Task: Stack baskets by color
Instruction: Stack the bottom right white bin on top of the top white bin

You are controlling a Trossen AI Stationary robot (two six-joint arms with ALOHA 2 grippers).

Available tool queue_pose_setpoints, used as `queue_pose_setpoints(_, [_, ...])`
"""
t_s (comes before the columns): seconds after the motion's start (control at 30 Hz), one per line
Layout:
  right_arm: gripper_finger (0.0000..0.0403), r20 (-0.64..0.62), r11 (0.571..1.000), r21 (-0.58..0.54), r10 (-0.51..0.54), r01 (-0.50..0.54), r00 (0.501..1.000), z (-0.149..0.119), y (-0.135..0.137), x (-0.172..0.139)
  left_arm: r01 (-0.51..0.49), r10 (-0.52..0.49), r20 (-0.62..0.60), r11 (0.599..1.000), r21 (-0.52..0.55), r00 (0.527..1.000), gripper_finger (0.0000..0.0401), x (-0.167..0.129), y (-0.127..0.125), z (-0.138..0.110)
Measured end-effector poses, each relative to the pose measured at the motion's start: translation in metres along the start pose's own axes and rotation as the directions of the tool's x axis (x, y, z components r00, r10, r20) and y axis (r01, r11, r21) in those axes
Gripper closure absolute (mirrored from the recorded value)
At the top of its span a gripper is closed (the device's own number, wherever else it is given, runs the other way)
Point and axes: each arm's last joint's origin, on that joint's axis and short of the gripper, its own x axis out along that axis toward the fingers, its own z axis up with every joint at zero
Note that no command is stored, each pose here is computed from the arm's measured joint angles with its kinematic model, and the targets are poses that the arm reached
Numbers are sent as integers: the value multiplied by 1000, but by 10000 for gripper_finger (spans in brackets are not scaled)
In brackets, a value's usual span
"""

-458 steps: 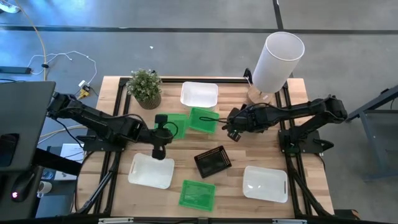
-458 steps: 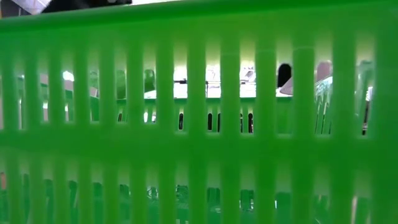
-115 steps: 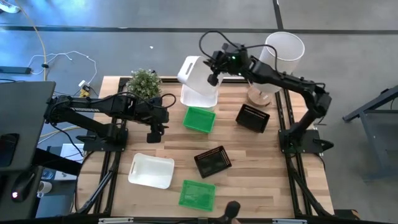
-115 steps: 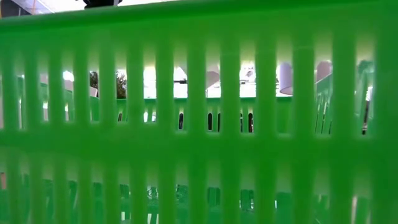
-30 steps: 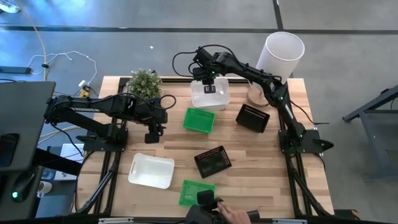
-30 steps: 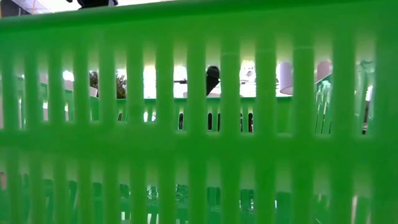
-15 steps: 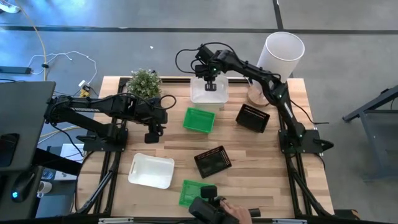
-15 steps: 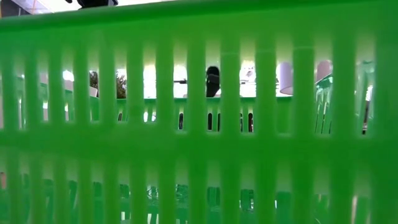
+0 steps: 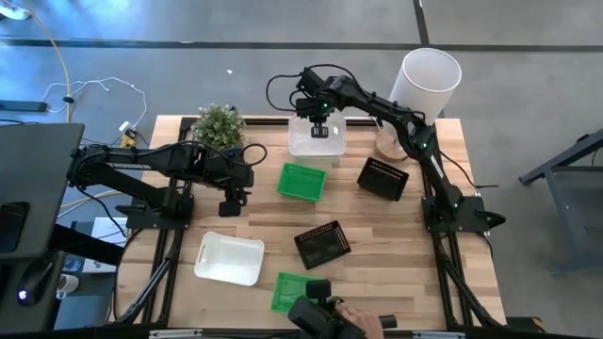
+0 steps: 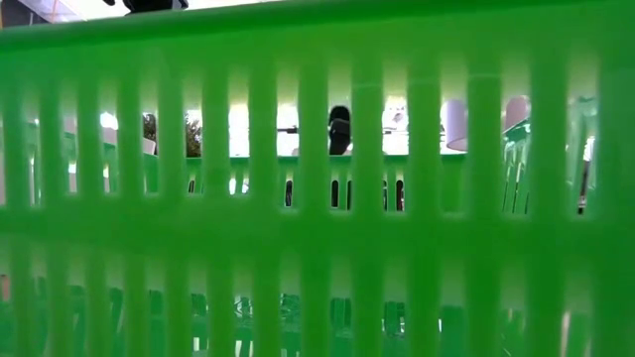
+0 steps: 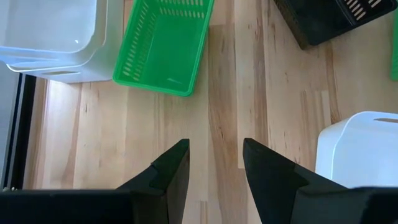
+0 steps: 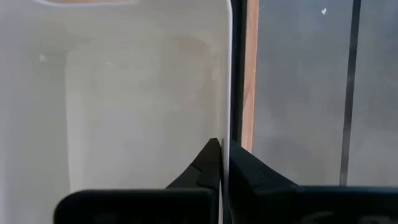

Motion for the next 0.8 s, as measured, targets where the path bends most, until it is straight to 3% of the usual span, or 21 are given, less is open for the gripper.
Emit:
queue_pose_setpoints(0.33, [403, 79, 998, 26, 47, -49, 996, -1, -12, -22, 0, 0, -1, 1000, 0, 1000, 265, 0, 0, 0])
queue_pose_setpoints(0.47, [403, 95, 990, 46, 129, -133, 987, -12, -18, -20, 1, -1, -1, 1000, 0, 1000, 265, 0, 0, 0])
queue_pose_setpoints(0.8, [403, 98, 984, 55, 163, -169, 982, -18, -22, -16, 1, -1, -1, 1000, 0, 1000, 265, 0, 0, 0])
